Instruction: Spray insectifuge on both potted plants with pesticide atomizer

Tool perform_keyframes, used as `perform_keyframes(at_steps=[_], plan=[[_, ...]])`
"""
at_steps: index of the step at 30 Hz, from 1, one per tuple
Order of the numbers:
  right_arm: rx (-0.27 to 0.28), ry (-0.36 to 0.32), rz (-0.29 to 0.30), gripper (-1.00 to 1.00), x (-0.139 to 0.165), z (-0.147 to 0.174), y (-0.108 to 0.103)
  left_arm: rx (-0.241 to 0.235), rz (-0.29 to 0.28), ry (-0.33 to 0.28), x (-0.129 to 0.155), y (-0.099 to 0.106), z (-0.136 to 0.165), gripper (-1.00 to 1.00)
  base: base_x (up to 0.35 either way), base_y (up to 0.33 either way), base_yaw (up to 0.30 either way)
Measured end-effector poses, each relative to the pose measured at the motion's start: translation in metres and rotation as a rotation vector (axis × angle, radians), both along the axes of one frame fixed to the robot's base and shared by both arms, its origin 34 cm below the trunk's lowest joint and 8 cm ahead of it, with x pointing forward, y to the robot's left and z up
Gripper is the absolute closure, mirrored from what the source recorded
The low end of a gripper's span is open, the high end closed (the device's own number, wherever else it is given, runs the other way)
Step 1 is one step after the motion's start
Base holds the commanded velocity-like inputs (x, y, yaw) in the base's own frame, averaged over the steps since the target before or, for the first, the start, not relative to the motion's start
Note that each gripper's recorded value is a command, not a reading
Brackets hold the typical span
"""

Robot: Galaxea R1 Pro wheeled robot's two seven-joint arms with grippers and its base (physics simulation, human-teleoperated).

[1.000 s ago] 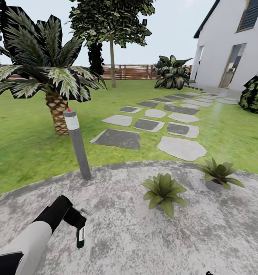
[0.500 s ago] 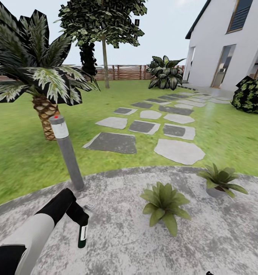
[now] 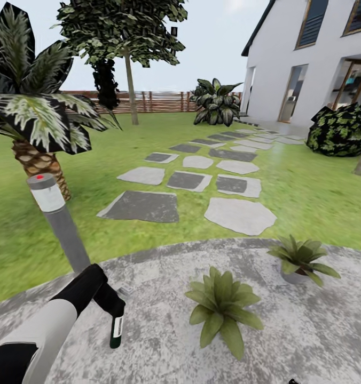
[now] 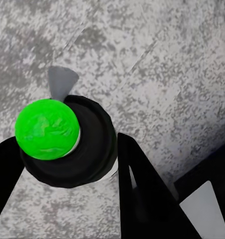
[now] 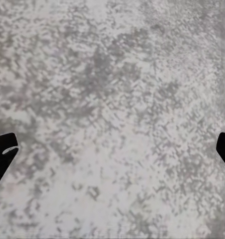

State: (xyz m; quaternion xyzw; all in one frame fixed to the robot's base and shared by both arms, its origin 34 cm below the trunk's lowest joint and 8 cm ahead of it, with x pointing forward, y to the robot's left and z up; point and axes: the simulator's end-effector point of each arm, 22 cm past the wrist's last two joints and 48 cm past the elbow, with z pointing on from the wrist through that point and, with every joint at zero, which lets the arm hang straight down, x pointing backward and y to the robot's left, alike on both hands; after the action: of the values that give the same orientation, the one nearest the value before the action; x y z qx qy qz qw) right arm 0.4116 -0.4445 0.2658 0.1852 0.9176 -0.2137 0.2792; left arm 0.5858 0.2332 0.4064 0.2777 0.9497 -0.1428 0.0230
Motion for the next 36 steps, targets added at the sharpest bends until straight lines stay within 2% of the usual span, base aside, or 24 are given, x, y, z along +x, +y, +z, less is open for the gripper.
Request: perform_keyframes(at_steps=[6, 10, 12, 17, 20, 24, 25, 29, 30, 36], plan=[[0.000, -0.004, -0.001, -1.00, 0.001, 0.001, 0.000, 0.005, -0.009, 0.002, -0.002, -0.001, -0.001, 1.00, 0.184, -0.229, -0.288], [0.000, -0.006, -0.001, -1.00, 0.002, 0.001, 0.000, 0.033, -0.051, 0.015, -0.009, -0.001, -0.004, 1.00, 0.059, -0.097, -0.288], [0.000, -0.007, -0.001, -1.00, 0.002, 0.002, 0.000, 0.036, -0.073, 0.031, -0.014, -0.002, -0.005, 1.00, 0.012, -0.019, -0.288], [-0.001, -0.010, -0.001, -1.00, 0.003, 0.003, -0.001, -0.023, -0.148, 0.100, -0.031, -0.016, 0.005, 1.00, 0.003, -0.005, -0.288], [-0.002, -0.012, -0.002, -1.00, 0.003, 0.003, -0.001, -0.005, -0.205, 0.152, -0.044, -0.008, 0.008, 1.00, 0.000, -0.001, -0.274], [-0.002, -0.012, -0.001, -1.00, 0.004, 0.004, -0.001, 0.017, -0.241, 0.180, -0.051, -0.004, 0.011, 1.00, 0.000, 0.000, -0.087], [-0.018, -0.016, 0.116, -1.00, 0.015, 0.011, -0.021, 0.109, -0.233, 0.135, -0.040, 0.026, 0.005, 1.00, 0.000, 0.000, 0.000], [0.013, -0.096, 0.194, -1.00, 0.035, 0.020, -0.019, 0.106, -0.226, 0.132, -0.039, 0.027, 0.005, 1.00, 0.000, 0.000, 0.000], [0.042, -0.129, 0.240, -1.00, 0.043, 0.022, -0.011, 0.107, -0.228, 0.132, -0.039, 0.027, 0.005, 1.00, 0.000, 0.000, 0.000], [0.045, -0.136, 0.241, -1.00, 0.044, 0.023, -0.011, 0.102, -0.230, 0.128, -0.038, 0.024, 0.006, 1.00, 0.000, 0.000, 0.000]])
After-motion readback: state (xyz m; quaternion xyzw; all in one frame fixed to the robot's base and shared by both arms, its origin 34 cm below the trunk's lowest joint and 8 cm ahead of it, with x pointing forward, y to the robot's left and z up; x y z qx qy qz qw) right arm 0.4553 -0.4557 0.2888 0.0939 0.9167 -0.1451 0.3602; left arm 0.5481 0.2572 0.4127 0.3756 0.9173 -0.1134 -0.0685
